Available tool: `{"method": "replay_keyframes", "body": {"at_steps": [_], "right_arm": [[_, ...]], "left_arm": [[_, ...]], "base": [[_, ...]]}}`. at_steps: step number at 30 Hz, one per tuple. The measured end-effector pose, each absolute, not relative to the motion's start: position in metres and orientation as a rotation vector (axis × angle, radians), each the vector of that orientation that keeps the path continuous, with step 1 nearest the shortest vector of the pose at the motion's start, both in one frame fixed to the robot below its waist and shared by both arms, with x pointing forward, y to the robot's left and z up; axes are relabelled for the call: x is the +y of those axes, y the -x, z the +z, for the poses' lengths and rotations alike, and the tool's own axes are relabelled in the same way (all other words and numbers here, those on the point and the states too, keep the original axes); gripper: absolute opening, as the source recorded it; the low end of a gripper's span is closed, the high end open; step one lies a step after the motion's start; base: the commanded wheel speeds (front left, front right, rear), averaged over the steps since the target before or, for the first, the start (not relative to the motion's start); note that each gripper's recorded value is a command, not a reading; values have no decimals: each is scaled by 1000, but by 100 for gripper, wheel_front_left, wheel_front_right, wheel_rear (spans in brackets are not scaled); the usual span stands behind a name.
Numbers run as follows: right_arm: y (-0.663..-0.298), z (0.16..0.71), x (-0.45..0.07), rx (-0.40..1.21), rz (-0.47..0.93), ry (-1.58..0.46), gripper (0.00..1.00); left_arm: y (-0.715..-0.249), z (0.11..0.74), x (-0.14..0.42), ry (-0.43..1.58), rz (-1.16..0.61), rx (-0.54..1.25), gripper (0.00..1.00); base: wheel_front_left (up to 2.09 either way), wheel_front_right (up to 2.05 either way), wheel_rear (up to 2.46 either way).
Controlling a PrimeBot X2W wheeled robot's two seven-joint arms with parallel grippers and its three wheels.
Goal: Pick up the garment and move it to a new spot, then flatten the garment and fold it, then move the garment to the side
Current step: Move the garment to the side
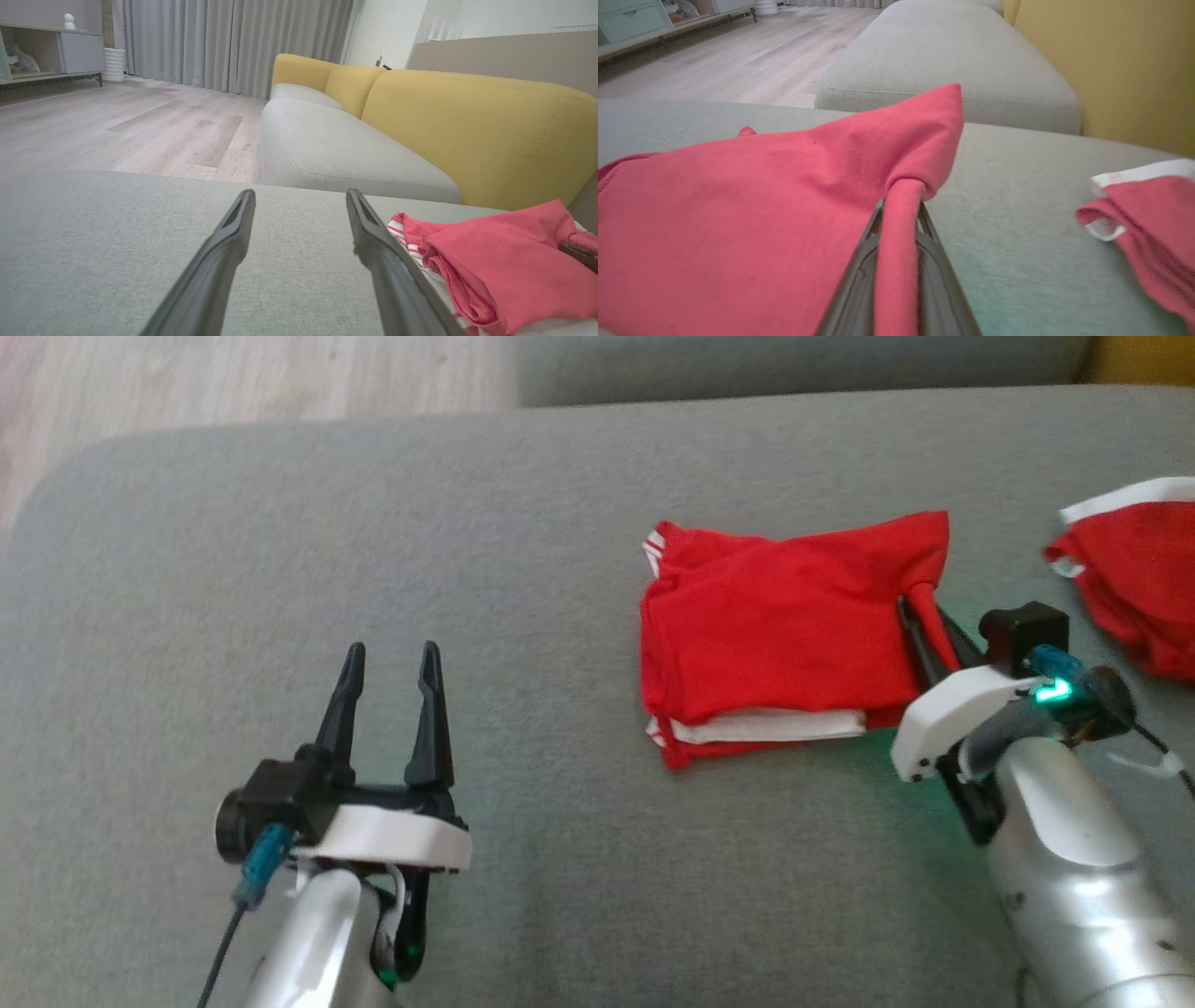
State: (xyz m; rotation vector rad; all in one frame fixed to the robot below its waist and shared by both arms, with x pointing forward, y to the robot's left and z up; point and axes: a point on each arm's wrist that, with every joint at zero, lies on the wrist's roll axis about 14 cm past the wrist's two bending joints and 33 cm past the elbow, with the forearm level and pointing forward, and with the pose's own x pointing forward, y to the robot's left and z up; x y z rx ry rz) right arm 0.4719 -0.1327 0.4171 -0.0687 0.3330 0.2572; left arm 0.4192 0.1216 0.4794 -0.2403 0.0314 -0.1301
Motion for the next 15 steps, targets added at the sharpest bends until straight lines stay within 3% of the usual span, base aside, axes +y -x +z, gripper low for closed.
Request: {"method": "replay_keyframes", "body": {"at_steps": [7,15], "right_arm": [[-462,447,-184,279,243,281,0],[-475,471,-290,340,109,523,0]], "left_arm": [[-414,482,91,246,-216,34,100],[-424,462,80,252,-237,87,100]], "base": [[0,0,0],[0,0,0]]}}
